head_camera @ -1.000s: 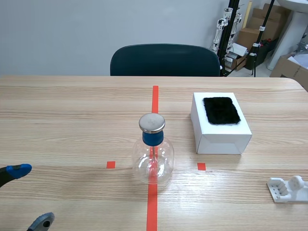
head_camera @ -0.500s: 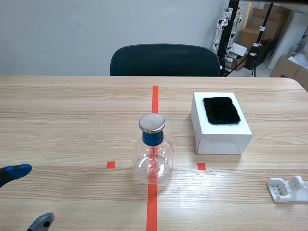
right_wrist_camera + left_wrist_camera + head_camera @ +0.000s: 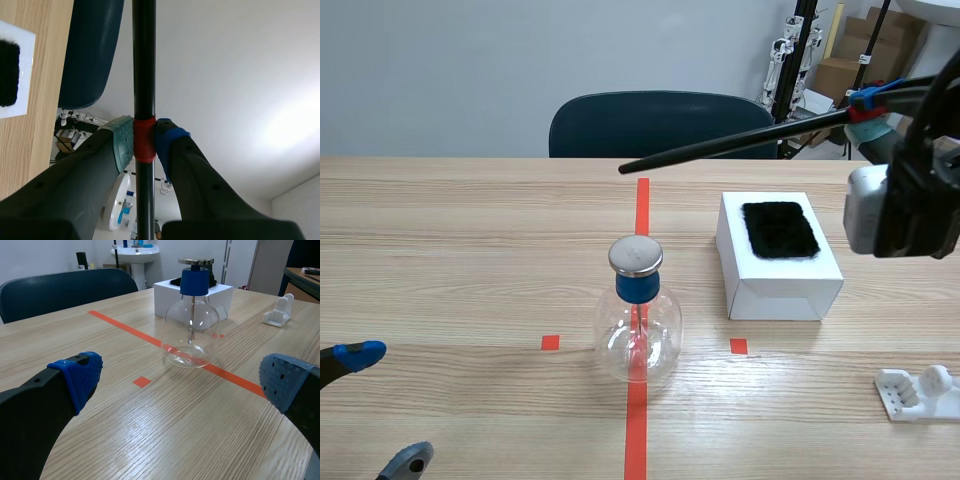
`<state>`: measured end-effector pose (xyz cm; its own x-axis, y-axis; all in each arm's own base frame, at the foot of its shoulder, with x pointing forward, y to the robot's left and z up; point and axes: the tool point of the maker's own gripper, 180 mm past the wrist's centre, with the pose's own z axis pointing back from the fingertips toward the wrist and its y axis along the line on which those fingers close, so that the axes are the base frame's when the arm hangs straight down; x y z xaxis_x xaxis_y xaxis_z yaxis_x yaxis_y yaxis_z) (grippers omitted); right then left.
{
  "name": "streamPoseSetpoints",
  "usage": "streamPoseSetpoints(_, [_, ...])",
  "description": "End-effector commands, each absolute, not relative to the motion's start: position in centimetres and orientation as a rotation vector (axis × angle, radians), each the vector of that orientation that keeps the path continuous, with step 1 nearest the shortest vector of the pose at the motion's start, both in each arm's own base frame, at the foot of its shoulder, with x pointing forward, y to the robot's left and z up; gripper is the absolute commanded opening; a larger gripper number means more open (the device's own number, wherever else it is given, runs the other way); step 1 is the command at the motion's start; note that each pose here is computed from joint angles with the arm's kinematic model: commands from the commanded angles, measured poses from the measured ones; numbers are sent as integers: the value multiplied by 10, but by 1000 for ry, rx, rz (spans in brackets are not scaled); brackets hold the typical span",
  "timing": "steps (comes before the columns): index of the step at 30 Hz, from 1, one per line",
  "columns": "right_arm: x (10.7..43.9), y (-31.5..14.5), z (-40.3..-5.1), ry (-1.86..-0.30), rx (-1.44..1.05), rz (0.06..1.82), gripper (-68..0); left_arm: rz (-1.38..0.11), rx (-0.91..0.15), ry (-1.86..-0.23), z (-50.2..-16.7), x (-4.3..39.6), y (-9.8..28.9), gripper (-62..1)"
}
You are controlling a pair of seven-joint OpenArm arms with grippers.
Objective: Do the electroscope experiment. hold the rod still at the electroscope
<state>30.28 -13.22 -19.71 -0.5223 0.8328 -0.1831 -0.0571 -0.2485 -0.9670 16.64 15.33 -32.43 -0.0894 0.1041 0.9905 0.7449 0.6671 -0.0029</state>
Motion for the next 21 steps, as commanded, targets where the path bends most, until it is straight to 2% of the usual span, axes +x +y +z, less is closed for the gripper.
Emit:
streamPoseSetpoints(1, [309,-130,-186,-1408,-1019,1837,-636,-615,-711,-1615,-319,168,158,14])
streamPoseSetpoints(11, [308,-115,-205,-1391,-1001,1936,-636,-615,-711,-1615,-319,168,158,14])
streamPoseSetpoints(21, [306,-119,-208,-1350,-1026,2003,-636,-615,-711,-1616,-319,168,158,14])
